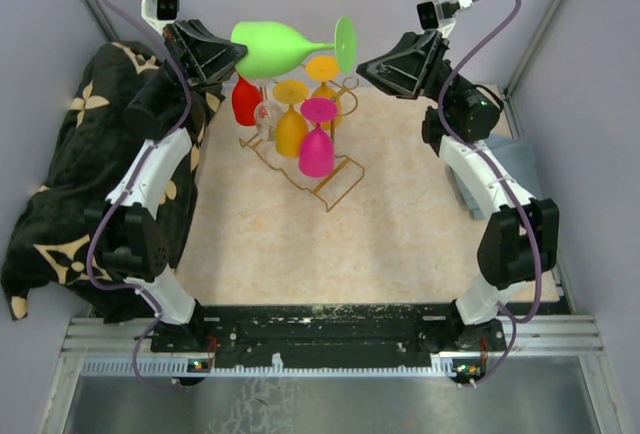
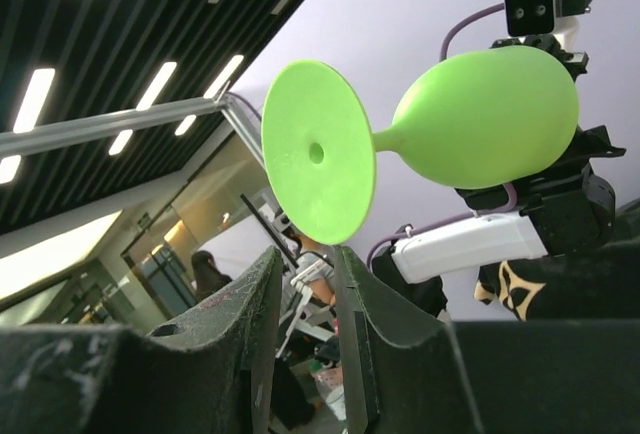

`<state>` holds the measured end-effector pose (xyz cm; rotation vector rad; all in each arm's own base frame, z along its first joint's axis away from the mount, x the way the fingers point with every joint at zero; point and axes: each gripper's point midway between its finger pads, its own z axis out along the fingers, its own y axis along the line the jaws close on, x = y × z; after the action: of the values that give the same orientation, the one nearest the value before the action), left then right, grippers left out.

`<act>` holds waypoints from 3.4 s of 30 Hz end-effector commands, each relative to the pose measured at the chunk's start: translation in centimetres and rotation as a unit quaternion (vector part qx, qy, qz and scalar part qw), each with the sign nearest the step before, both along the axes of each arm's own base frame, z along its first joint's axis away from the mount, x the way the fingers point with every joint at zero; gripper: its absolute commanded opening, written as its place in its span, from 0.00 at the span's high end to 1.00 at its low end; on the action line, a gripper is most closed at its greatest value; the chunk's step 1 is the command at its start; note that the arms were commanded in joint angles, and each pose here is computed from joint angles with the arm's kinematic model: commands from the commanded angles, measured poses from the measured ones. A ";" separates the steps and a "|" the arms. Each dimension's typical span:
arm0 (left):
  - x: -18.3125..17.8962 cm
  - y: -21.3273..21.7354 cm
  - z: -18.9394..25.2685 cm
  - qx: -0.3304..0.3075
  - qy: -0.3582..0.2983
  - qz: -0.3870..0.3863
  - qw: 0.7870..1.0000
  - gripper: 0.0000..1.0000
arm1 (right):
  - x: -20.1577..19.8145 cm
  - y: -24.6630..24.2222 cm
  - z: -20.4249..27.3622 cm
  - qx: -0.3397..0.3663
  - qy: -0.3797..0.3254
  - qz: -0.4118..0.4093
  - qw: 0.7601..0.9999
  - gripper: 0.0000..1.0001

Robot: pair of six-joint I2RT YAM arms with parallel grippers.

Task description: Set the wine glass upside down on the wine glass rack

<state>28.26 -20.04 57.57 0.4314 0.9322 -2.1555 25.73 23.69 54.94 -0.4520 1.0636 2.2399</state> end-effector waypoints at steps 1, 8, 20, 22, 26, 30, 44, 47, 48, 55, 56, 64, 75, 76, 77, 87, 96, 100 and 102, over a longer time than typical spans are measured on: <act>-6.4 1.4 1.2 -0.032 -0.117 -0.032 0.992 1.00 | -1.9 0.0 2.5 0.026 -0.060 0.000 0.998 0.71; -7.1 1.4 1.4 -0.028 -0.125 -0.030 0.991 1.00 | -0.2 1.9 1.9 0.006 -0.049 -0.003 0.999 0.71; -7.7 1.4 1.5 -0.024 -0.133 -0.028 0.990 1.00 | 0.1 2.0 2.3 0.011 -0.047 -0.001 0.999 0.71; -7.7 1.4 1.4 -0.022 -0.133 -0.028 0.990 1.00 | 0.0 2.0 2.4 0.010 -0.049 0.000 0.999 0.71; -7.8 1.4 1.5 -0.024 -0.136 -0.027 0.990 1.00 | -0.2 2.0 2.3 0.007 -0.052 0.001 0.999 0.71; -7.9 1.5 1.7 -0.024 -0.139 -0.027 0.990 1.00 | -0.3 2.0 2.3 0.009 -0.051 0.001 0.999 0.71; -7.4 1.3 1.2 -0.022 -0.133 -0.023 0.991 1.00 | -1.4 2.0 3.9 0.017 -0.065 0.011 0.998 0.74; -7.3 1.3 1.2 -0.023 -0.132 -0.023 0.991 1.00 | -1.7 2.2 4.1 0.017 -0.068 0.014 0.997 0.76; -7.4 1.3 1.2 -0.023 -0.132 -0.023 0.991 1.00 | -1.7 2.3 4.2 0.017 -0.068 0.016 0.997 0.76; -7.4 1.3 1.2 -0.023 -0.133 -0.024 0.991 1.00 | -2.4 2.9 4.6 0.020 -0.071 0.027 0.997 0.81; -7.3 1.3 1.2 -0.023 -0.132 -0.023 0.991 1.00 | -2.5 3.0 4.7 0.020 -0.071 0.029 0.997 0.81; -7.4 1.4 1.4 -0.029 -0.131 -0.025 0.991 1.00 | -3.1 2.9 5.3 0.036 -0.072 0.039 0.996 1.00; -7.0 1.5 0.9 -0.021 -0.125 -0.018 0.992 0.50 | -4.3 2.2 6.0 0.053 -0.092 0.035 0.994 1.00; -6.8 1.5 0.7 -0.020 -0.122 -0.015 0.992 0.47 | -4.4 2.1 6.1 0.054 -0.094 0.033 0.994 1.00; -6.6 1.6 0.5 -0.020 -0.119 -0.012 0.993 0.44 | -4.4 2.0 6.1 0.054 -0.095 0.032 0.993 1.00; -5.0 2.7 -1.4 0.014 -0.109 0.035 0.993 0.34 | -4.2 0.3 7.0 0.066 -0.111 -0.002 0.992 1.00; -4.6 3.3 -2.9 0.027 -0.096 0.062 0.993 0.40 | -2.0 -2.1 6.1 -0.023 -0.130 -0.157 0.979 1.00; -5.2 3.2 -3.0 0.035 -0.102 0.064 0.992 0.40 | 0.4 -2.4 4.4 -0.085 -0.128 -0.237 0.959 1.00; -5.5 3.2 -3.0 0.038 -0.104 0.064 0.992 0.40 | 1.5 -2.6 3.8 -0.107 -0.122 -0.271 0.949 1.00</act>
<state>28.54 -16.90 54.19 0.3160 1.0623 -2.0568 25.39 21.26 60.18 -0.4652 1.0508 1.7783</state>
